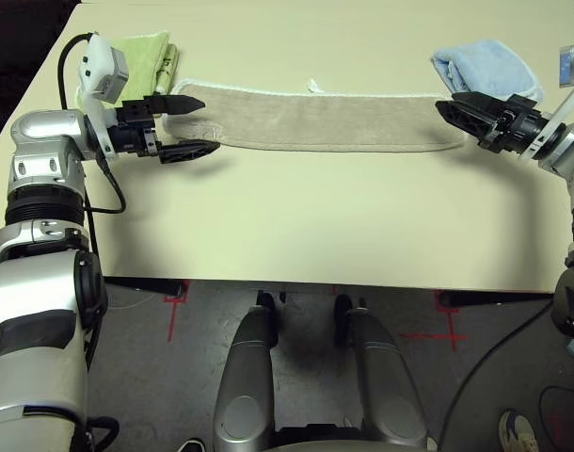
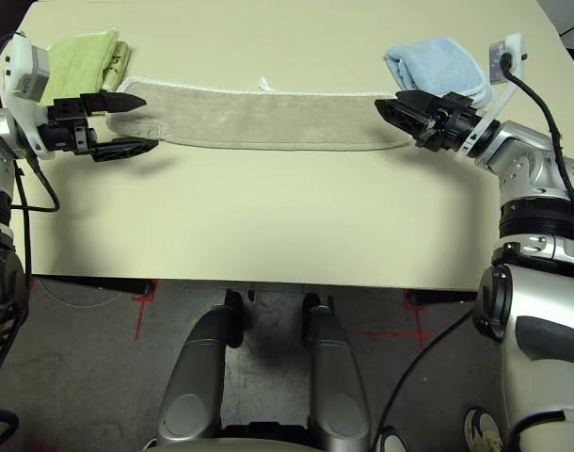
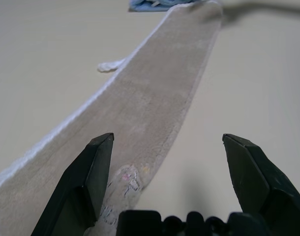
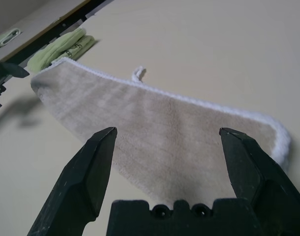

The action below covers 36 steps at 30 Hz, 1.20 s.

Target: Fold the towel and set it aside.

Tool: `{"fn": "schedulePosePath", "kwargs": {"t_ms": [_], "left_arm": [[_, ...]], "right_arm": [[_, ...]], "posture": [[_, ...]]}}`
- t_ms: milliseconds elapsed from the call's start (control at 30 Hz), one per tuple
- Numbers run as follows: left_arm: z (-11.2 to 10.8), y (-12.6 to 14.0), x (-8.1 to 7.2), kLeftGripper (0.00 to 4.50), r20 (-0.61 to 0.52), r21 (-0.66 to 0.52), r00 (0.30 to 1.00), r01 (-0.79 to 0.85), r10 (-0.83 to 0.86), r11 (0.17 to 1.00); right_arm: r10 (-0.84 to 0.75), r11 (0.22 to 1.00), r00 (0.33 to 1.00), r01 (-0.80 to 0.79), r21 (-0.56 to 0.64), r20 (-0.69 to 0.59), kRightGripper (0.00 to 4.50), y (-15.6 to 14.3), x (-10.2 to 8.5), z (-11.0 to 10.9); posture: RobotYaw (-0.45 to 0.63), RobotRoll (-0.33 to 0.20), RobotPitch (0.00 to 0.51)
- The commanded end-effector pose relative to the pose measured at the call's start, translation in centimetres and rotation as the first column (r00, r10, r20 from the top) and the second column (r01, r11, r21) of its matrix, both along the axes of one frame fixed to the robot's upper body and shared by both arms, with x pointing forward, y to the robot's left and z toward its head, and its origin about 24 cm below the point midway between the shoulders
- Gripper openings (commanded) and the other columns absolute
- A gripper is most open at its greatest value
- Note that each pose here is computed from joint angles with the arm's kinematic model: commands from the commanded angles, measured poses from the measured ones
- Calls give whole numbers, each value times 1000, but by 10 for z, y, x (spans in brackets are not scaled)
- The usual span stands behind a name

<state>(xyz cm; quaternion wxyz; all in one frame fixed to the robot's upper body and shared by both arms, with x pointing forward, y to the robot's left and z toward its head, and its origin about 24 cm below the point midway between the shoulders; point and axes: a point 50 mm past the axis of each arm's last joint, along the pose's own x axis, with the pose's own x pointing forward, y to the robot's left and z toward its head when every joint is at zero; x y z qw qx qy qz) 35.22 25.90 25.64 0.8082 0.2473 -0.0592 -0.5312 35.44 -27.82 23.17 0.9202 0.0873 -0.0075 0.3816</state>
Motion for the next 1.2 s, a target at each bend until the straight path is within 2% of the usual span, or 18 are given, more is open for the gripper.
{"fn": "schedulePosePath", "kwargs": {"t_ms": [33,200,400,700,933,1200], "left_arm": [[-4,-5,-1,4481,9,39,999,49,-49,998],[-8,-10,-1,4481,5,58,997,82,-82,995],[-10,-12,-3,4481,0,64,995,102,-102,993],[-9,-17,-3,4481,-4,67,993,119,-119,991],[-11,-18,-4,4481,-12,83,992,126,-125,989],[-10,-17,-4,4481,-12,85,992,124,-123,989]], "right_arm": [[-2,998,995,8,60,-103,4500,-12,-11,1],[-39,980,977,79,183,-210,4500,-21,-25,1],[-107,901,946,223,373,-306,4500,-19,-45,-7],[-175,779,899,375,503,-401,4500,1,-76,-42],[-205,678,866,462,572,-456,4500,3,-79,-56],[-195,644,861,474,600,-470,4500,13,-67,-60]], "posture": [[23,0,329],[11,0,332],[9,0,334],[1,0,337],[2,0,336],[11,0,334]]}}
